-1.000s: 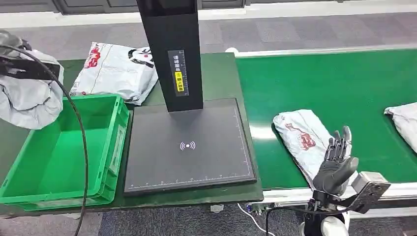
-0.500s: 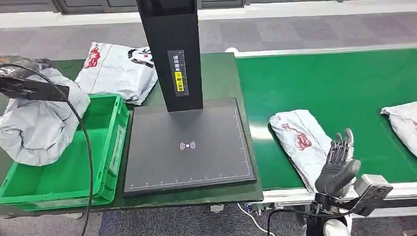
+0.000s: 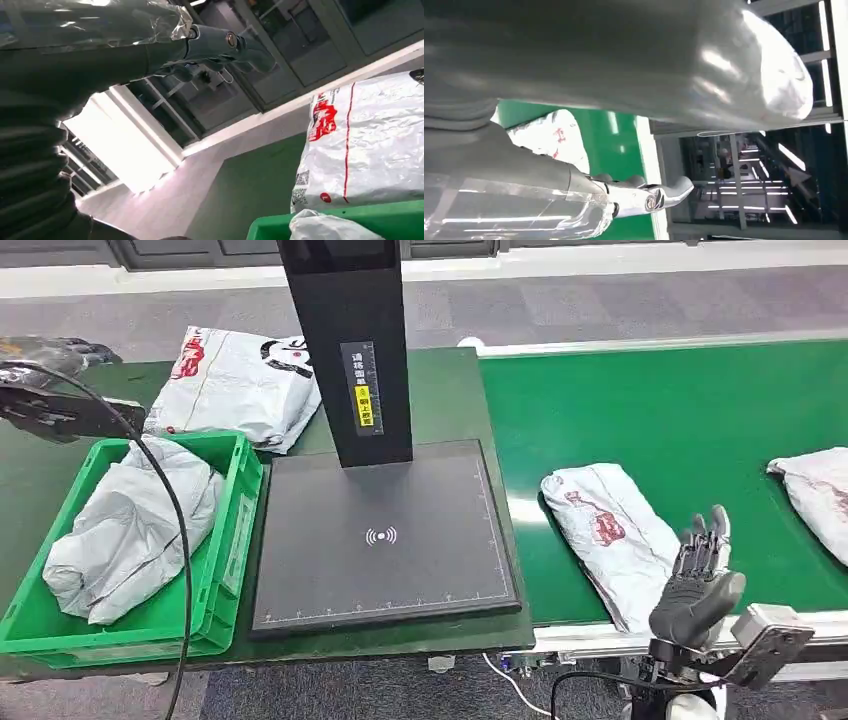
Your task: Moved the parcel from conveyor to table for the left to box.
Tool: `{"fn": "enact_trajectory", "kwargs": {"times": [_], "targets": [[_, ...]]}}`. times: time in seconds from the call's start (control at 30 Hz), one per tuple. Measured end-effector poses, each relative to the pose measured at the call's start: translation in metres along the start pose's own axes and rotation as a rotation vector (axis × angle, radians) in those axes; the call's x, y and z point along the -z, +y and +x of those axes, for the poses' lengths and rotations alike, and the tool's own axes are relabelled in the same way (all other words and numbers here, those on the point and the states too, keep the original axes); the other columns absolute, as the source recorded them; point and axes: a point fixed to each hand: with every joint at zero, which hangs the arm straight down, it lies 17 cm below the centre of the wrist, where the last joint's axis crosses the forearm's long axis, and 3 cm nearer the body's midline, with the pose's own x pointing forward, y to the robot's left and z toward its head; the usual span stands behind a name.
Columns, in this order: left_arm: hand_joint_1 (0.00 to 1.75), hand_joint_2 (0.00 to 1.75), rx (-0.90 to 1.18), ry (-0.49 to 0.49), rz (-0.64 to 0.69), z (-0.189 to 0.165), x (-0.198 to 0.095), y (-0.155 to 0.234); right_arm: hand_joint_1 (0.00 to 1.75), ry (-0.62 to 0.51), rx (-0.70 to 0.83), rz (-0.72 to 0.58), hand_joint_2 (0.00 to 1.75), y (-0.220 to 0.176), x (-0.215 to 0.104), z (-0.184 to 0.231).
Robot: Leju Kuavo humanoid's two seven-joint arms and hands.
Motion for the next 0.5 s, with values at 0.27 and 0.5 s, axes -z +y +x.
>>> {"fn": "enact_trajectory", "kwargs": {"times": [0.27,0.5], "targets": [[0.0,1.75,-0.049,-0.019,0.05,0.006,-0.001,0.018,0.0,0.009,-0.022,0.007,1.75,-0.003,-0.003,0.0],[0.0,1.75,-0.581,-0.325,0.522,0.082,-0.01,0.102,0.0,0.009,-0.18,0.021,1.75,0.001,0.009,-0.001]]}}
